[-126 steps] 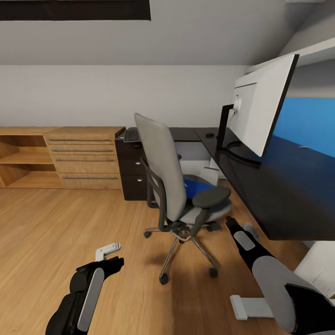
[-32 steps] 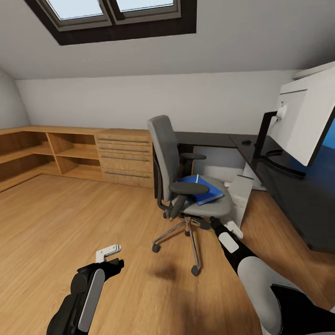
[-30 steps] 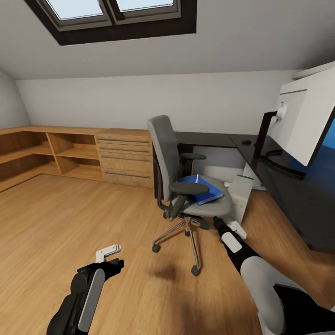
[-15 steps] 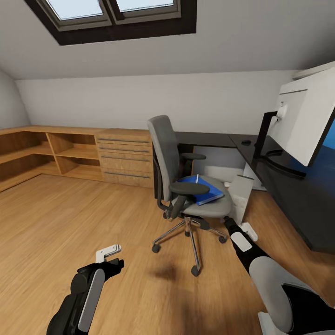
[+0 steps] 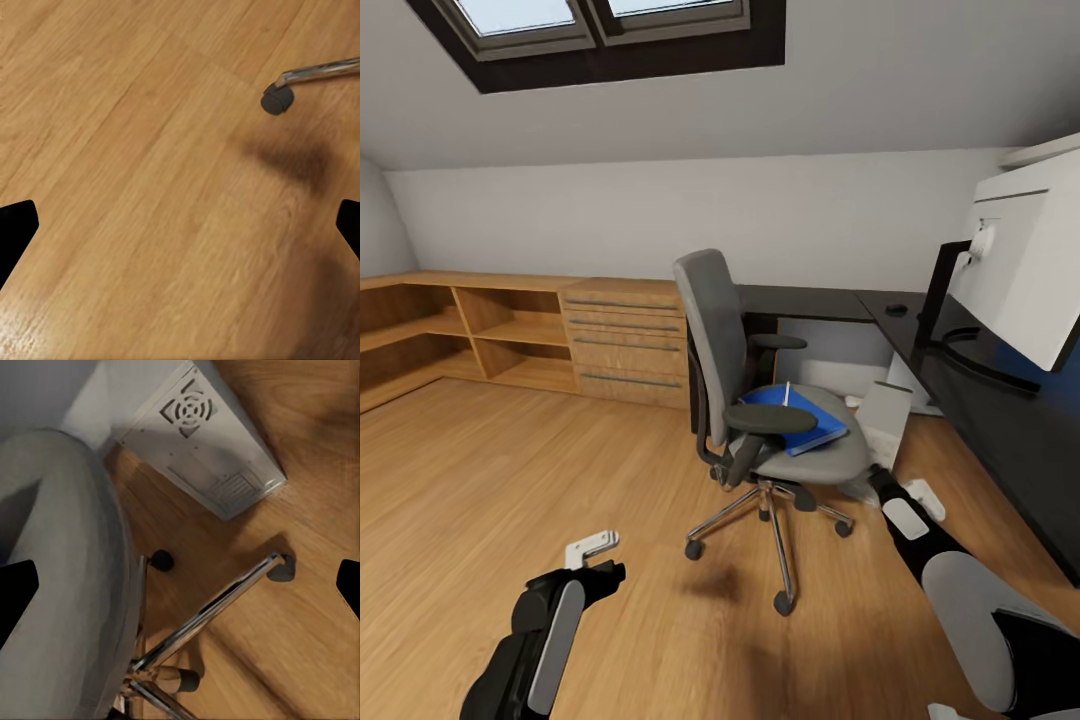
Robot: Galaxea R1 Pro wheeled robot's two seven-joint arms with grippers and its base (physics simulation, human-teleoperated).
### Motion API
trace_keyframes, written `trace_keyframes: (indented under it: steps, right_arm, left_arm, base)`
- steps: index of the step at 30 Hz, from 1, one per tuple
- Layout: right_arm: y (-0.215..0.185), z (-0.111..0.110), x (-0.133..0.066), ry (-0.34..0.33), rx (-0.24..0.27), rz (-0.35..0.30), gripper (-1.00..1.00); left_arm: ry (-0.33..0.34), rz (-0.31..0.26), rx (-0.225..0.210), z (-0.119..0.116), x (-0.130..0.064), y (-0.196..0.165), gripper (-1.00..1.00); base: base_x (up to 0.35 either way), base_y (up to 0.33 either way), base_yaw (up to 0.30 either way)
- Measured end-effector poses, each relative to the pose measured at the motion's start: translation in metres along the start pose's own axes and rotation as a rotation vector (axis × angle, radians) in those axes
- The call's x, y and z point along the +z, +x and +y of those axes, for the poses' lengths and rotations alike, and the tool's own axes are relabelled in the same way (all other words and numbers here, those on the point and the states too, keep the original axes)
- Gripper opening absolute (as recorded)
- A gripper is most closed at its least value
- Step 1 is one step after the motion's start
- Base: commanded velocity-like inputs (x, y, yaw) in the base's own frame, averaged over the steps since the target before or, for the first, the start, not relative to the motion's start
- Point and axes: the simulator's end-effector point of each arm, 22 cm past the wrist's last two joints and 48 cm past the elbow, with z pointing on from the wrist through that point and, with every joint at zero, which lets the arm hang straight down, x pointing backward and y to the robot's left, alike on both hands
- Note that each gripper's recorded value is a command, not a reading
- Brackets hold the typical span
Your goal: In the bedroom, organize the workspace by keeping the computer under the desk, ensuring the monitor is on the desk, placing the keyboard on the desk next to the monitor, placing the mouse on the desk next to the keyboard, moving the folder from the swivel chair onto the desk next to the mouse, stacking the notebook on top of the folder with the pen on top of the notebook, and positioning the swivel chair next to the desk.
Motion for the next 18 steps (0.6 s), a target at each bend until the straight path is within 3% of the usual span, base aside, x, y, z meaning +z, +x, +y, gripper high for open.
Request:
trace_keyframes:
  steps: [10, 18]
  right_arm:
    - [-0.016, -0.002, 0.001, 0.002, 0.006, -0.053, 1.00]
    - [-0.024, -0.002, 0.000, 0.001, 0.011, -0.087, 1.00]
  left_arm:
    - [-0.009, 0.003, -0.026, 0.009, 0.001, 0.000, 1.00]
    - [-0.008, 0.001, -0.031, 0.009, 0.001, -0.001, 1.00]
  base:
    - [0.020, 0.000, 0.000]
    - [0.221, 0.000, 0.000]
